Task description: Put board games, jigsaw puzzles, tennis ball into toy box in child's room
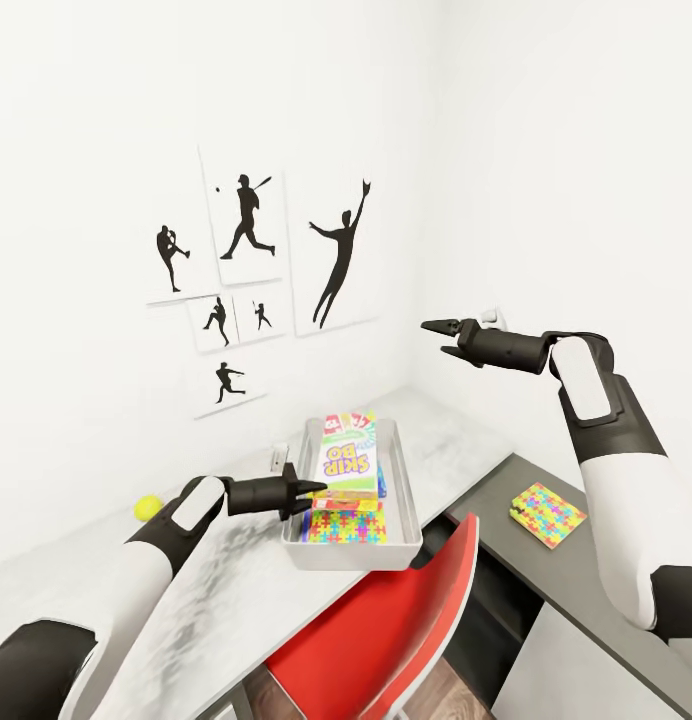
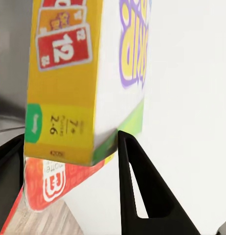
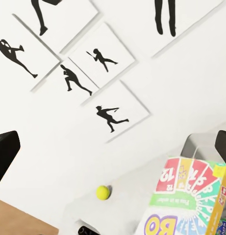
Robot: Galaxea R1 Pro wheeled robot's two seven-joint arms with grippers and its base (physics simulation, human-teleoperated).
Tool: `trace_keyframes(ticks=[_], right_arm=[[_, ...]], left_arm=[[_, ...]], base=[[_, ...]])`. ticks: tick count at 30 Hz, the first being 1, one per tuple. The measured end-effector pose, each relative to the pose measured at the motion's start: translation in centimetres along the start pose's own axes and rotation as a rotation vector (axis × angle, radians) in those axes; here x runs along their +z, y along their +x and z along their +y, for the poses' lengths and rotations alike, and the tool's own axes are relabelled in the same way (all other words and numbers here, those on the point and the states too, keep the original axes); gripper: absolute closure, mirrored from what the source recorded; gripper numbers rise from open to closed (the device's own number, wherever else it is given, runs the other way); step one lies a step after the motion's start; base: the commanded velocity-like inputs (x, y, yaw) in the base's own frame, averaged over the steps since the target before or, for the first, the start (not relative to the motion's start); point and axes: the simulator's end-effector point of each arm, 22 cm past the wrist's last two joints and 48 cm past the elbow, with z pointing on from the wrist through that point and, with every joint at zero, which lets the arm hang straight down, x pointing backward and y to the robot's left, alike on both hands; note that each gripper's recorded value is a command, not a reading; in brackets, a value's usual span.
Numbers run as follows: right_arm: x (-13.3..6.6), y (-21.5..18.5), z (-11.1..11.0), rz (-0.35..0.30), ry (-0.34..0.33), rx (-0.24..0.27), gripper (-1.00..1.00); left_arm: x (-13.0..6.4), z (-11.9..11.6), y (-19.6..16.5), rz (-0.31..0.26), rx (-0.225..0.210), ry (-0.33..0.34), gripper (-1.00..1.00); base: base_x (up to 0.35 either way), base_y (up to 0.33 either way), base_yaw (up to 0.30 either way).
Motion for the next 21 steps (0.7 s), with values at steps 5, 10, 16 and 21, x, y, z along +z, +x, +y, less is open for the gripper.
trace_keyframes(ticks=[5,10,16,21], right_arm=[[0.2,0.2,-0.4,0.004,0.003,0.004,-1.00],[0.5,0.5,-0.9,0.009,0.006,0.010,-1.00],[0.8,0.9,-1.4,0.016,0.009,0.017,-1.00],[1.1,1.2,-1.9,0.021,0.012,0.022,-1.00]], left_arm=[[0.1,0.5,0.1,0.005,0.002,-0.011,1.00],[0.2,0.8,0.0,0.006,0.002,-0.013,1.00],[0.4,0.7,-0.2,0.007,0.011,-0.009,1.00],[0.6,-0.2,-0.6,0.004,0.041,0.002,1.00]], base=[[0.000,0.000,0.000],[0.000,0.000,0.000],[0.000,0.000,0.000],[0.000,0.000,0.000]])
